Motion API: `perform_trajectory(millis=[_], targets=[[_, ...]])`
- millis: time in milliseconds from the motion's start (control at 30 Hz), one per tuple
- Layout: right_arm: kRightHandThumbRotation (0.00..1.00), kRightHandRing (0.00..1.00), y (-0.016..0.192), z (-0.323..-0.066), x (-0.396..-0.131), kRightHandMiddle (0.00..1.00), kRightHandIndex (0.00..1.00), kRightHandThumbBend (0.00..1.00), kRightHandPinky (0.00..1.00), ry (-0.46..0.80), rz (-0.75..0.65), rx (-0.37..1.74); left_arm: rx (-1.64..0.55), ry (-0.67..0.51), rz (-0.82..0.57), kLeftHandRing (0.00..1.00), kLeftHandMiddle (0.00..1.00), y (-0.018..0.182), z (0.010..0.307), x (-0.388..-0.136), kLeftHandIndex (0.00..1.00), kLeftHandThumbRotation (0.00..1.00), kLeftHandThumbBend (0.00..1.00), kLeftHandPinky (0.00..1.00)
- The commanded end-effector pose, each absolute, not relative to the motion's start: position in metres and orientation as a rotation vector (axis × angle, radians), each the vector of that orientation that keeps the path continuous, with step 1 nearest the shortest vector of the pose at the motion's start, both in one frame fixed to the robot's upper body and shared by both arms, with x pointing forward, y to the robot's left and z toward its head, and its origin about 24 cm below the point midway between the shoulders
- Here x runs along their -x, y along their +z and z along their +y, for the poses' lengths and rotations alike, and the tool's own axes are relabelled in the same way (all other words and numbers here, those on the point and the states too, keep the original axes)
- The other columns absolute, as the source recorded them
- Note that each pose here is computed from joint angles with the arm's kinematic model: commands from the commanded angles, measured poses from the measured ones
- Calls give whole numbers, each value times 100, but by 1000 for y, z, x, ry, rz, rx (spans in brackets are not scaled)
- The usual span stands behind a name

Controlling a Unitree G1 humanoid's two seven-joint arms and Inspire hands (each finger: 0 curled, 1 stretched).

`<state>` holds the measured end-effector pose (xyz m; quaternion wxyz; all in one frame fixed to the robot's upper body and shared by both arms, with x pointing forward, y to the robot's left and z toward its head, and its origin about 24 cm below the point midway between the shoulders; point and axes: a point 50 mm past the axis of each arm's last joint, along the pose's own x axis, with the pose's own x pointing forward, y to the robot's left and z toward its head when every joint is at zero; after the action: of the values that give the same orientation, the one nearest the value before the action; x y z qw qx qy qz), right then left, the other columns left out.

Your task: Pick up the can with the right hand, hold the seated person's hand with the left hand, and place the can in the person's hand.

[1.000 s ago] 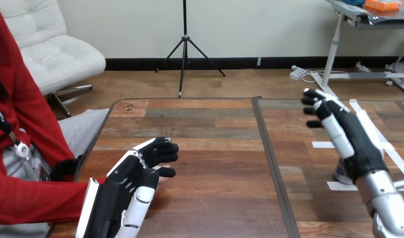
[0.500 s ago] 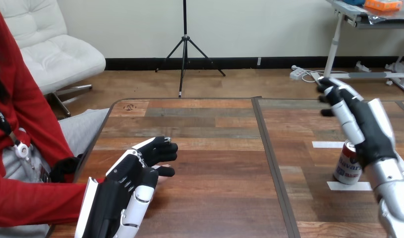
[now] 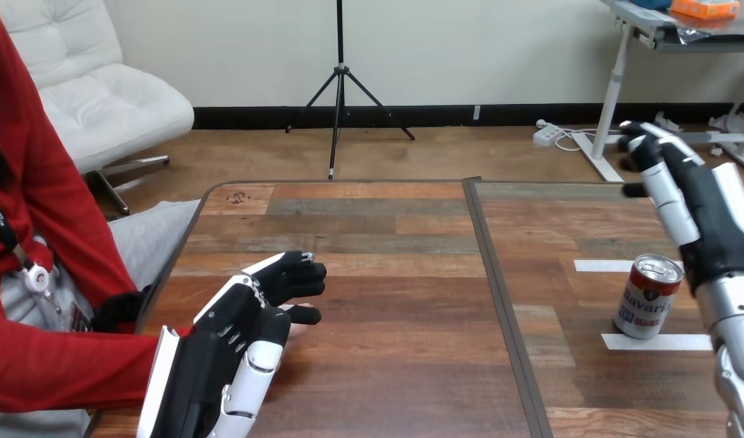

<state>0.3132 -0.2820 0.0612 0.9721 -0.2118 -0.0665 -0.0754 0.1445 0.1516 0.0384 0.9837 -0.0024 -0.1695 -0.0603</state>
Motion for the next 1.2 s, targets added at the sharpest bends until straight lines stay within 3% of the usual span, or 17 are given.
perform_trajectory(millis=[0,367,667,1167], targets=[[100,83,94,-288,-328,86,85,61,73,-190,-233,469,23,-107,-409,74,74,47,148,-155,73,82,53,64],[100,85,91,-298,-329,88,86,55,76,-227,-181,524,29,-106,-406,74,74,46,148,-155,73,82,52,64],[99,85,85,-305,-329,88,85,65,77,-270,-115,546,30,-105,-399,74,74,46,148,-154,73,82,53,65],[91,89,74,-311,-328,90,88,69,80,-288,-30,557,35,-105,-399,75,74,45,148,-153,73,82,53,65]])
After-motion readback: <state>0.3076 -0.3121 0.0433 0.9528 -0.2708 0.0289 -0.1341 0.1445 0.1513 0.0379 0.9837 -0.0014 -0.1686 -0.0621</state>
